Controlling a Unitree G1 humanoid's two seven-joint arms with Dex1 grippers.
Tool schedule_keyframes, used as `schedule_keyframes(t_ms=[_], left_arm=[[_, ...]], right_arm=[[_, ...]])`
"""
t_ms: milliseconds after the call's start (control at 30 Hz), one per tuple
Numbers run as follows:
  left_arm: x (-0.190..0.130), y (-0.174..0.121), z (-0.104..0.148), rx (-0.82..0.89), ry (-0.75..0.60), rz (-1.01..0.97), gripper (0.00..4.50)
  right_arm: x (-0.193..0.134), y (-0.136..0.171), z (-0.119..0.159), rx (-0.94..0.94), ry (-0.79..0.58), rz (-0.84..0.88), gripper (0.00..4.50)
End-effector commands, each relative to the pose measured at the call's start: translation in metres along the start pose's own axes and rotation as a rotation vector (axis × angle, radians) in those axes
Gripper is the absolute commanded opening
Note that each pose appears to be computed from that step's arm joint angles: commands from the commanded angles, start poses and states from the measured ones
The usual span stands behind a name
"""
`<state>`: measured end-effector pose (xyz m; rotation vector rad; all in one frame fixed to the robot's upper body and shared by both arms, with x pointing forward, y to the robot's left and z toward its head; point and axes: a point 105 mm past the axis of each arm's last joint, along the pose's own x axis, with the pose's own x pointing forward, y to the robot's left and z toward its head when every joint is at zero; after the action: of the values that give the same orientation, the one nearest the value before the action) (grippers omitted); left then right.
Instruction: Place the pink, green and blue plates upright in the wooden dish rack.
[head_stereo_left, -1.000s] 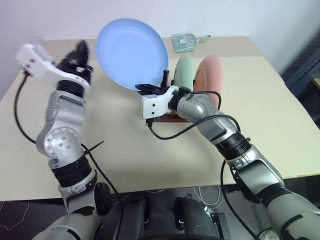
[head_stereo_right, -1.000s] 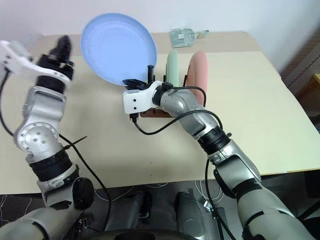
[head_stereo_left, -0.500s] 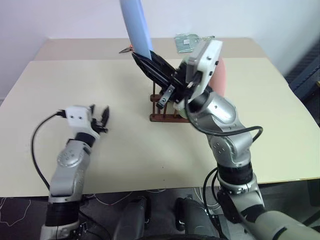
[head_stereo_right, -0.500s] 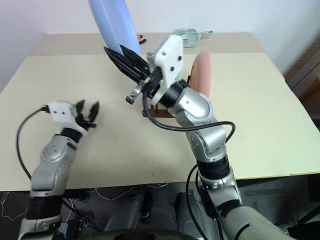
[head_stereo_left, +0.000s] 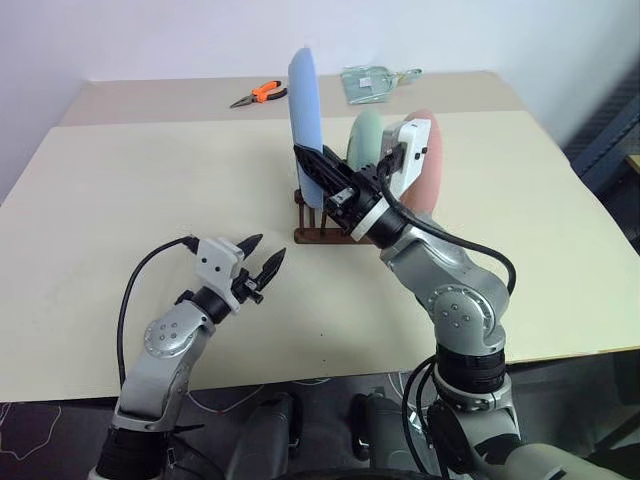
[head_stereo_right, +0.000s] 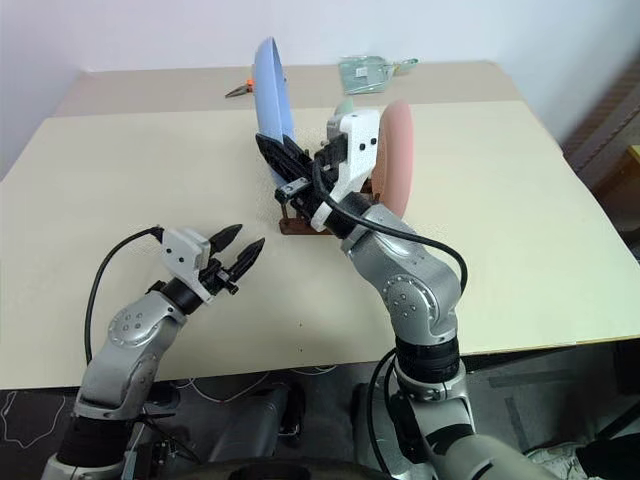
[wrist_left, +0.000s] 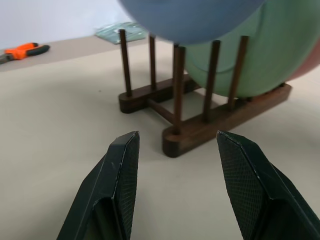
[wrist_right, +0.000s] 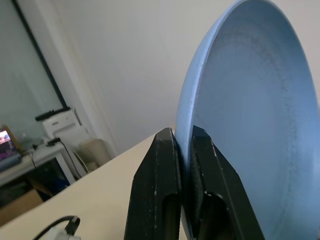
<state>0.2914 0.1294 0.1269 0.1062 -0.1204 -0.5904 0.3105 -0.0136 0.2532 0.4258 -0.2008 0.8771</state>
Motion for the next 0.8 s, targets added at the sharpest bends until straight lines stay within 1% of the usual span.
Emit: schedule_keyframes(t_ms=[33,133,200,233,433,500,633,700,800], left_arm=[[0.001,-0.009,0.010,0.018,-0.032,-0.039,2.48],[0.001,-0.011,0.008,0.021,-0.026,-0.045,2.48],[0.001,-0.012,0.007,0.020,-0.025,-0.046,2.54],[0.001,-0.012,0.007,0.020,-0.025,-0.046,2.54],[0.002,-0.016,0.004,0.015,-0.017,-0.054,2.54],[0.002,-0.017,0.003,0.014,-0.013,-0.055,2.54],[0.003,-0.016,0.003,0.013,-0.012,-0.053,2.54],[0.003,-0.016,0.003,0.012,-0.013,-0.051,2.54],[0.003,-0.015,0.003,0.015,-0.012,-0.047,2.54]], right_arm=[[0.004,-0.006,0.004,0.076,-0.001,-0.032,0.00],[0.008,-0.012,0.004,0.108,0.020,-0.056,0.00],[0.010,-0.015,0.004,0.110,0.027,-0.073,0.72],[0.010,-0.016,0.005,0.100,0.031,-0.077,1.00],[0.016,-0.013,0.011,-0.074,0.049,-0.073,4.05],[0.018,-0.010,0.015,-0.163,0.051,-0.058,4.05],[0.020,0.002,0.033,-0.473,0.021,0.022,4.05],[0.019,0.007,0.041,-0.533,-0.003,0.056,4.05],[0.014,0.009,0.065,-0.692,-0.071,0.069,4.05]])
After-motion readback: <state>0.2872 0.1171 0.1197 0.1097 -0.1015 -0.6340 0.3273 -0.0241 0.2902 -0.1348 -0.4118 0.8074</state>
